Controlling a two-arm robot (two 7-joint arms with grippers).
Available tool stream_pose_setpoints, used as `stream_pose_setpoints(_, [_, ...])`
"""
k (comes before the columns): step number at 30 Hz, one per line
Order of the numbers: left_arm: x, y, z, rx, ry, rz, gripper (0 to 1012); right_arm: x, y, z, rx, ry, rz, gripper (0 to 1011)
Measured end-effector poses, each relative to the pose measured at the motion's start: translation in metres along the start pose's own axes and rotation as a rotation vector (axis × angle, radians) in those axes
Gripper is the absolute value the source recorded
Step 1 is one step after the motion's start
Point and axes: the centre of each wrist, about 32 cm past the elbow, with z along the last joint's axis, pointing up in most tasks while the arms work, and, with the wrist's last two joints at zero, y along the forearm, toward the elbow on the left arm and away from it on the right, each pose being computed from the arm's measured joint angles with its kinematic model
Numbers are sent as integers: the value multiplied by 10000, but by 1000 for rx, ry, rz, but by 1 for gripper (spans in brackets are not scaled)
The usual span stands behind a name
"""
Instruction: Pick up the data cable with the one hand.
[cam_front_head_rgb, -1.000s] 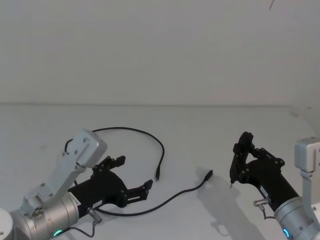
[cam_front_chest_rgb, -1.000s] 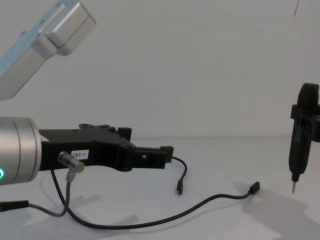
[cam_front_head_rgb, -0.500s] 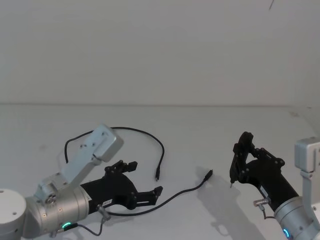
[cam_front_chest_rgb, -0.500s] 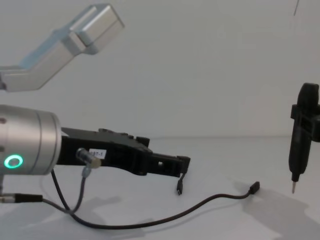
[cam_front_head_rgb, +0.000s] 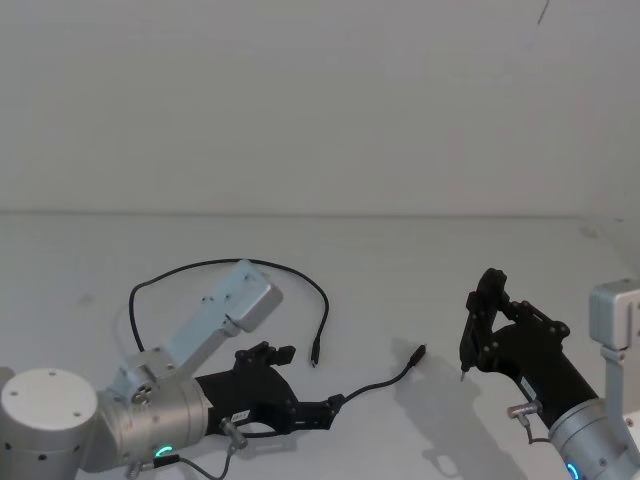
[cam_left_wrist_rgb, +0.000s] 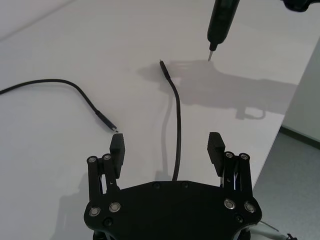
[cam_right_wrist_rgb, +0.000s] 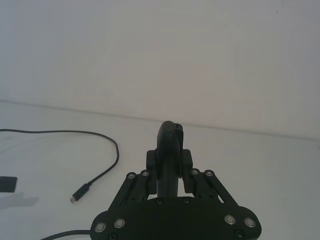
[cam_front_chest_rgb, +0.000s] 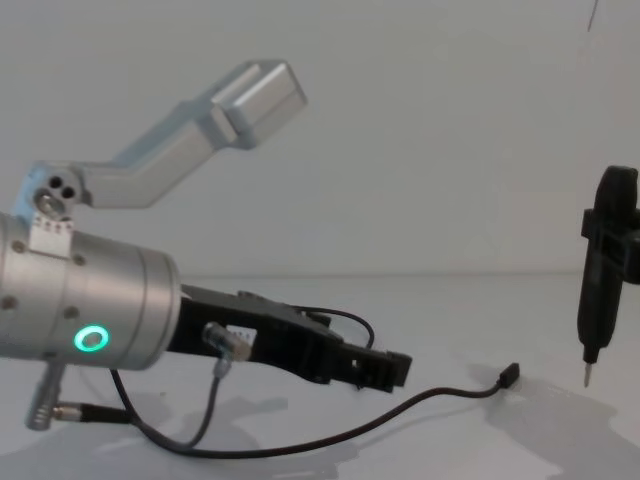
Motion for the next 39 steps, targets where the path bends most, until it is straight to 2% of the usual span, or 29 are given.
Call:
stream_pose_setpoints(10, [21, -187, -17, 47, 12, -12, 1001, 0, 0, 0, 0, 0, 0, 279])
stream_pose_setpoints(21, [54, -363, -22, 67, 25, -18, 1001, 0, 0, 0, 0, 0, 0, 279])
stream_pose_setpoints(29, [72, -468, -10, 76, 29, -21, 1001, 0, 0, 0, 0, 0, 0, 279])
stream_pose_setpoints(39, [81, -555, 3, 85, 31, -22, 1001, 0, 0, 0, 0, 0, 0, 279])
